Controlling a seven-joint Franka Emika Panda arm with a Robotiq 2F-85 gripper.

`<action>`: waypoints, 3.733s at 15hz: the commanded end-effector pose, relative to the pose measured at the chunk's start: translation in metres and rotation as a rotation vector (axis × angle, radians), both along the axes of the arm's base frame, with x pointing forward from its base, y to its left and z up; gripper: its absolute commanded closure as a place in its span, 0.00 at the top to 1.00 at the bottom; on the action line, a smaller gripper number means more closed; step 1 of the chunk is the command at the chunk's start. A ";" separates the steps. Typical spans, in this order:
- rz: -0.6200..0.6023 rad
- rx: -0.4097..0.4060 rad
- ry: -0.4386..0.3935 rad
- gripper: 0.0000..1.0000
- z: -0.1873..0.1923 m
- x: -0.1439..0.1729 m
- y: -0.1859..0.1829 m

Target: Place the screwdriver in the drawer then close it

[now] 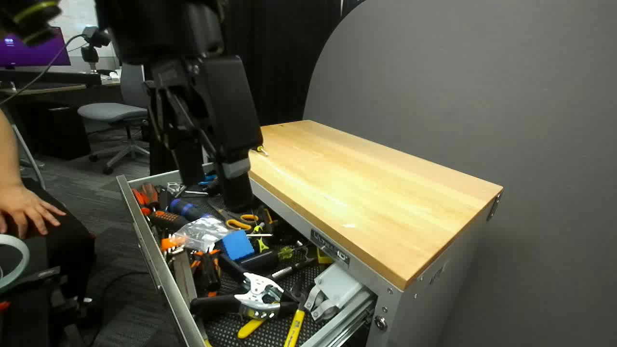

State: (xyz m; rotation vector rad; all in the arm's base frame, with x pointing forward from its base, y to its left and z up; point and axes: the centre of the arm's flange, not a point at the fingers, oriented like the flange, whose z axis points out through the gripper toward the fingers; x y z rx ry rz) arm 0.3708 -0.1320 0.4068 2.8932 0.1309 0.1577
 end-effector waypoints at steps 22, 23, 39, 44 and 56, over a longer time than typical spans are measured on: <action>0.639 -0.080 0.156 1.00 -0.062 0.172 0.178; 0.668 -0.077 0.159 1.00 -0.067 0.180 0.186; 1.082 -0.044 0.036 1.00 -0.106 0.229 0.319; 1.199 -0.052 0.048 1.00 -0.112 0.234 0.358; 1.354 -0.116 0.045 0.38 -0.123 0.258 0.389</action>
